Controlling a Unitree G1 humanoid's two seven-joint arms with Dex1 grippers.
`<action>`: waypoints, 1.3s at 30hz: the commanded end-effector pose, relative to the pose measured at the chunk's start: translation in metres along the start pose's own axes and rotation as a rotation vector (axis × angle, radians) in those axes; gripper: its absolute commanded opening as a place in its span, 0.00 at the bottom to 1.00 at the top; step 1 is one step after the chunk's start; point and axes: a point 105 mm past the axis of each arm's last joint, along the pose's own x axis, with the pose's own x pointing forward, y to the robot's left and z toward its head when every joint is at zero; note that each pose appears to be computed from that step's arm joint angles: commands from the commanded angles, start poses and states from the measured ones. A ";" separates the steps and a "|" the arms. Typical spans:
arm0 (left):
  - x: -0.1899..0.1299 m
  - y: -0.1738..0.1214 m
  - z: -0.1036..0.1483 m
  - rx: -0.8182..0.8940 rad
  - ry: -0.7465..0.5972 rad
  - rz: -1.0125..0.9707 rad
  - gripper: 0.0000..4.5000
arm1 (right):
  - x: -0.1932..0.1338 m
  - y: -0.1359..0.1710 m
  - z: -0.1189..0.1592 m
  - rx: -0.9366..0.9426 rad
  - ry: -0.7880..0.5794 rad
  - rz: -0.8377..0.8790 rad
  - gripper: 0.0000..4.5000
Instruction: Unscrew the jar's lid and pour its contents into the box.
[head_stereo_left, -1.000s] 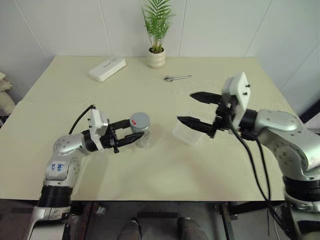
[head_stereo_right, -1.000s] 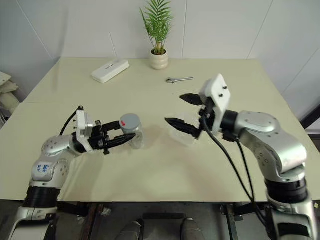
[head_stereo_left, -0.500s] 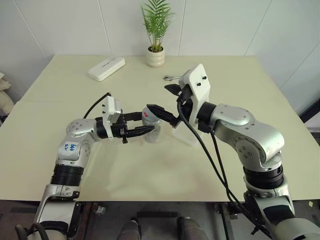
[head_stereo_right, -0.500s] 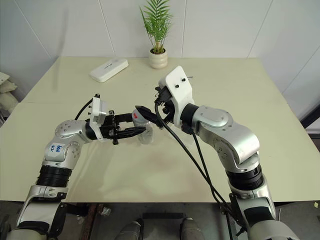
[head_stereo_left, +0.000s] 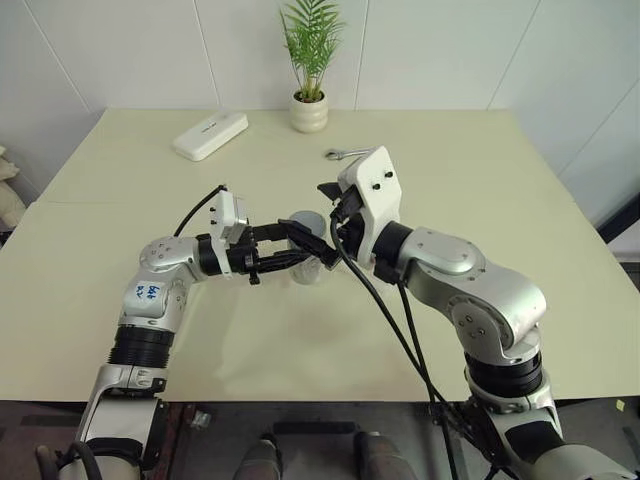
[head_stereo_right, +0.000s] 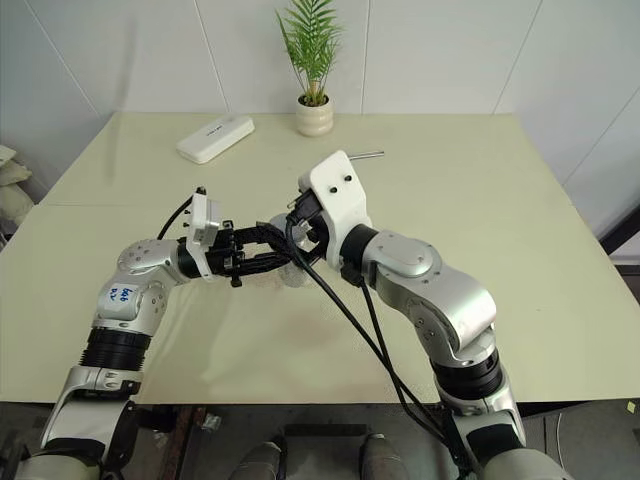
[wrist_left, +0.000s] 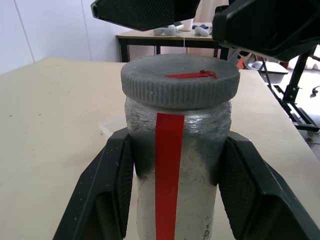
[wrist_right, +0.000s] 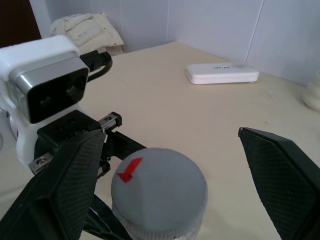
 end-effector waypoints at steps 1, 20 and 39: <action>0.001 -0.005 0.021 0.041 -0.075 -0.041 0.44 | -0.002 0.009 0.007 -0.018 -0.044 0.001 1.00; -0.003 -0.021 0.023 -0.016 -0.065 -0.051 0.44 | -0.014 0.015 0.007 -0.047 -0.076 0.020 1.00; -0.005 -0.018 0.023 -0.002 -0.063 -0.035 0.44 | -0.018 0.019 0.006 -0.025 -0.087 0.062 0.58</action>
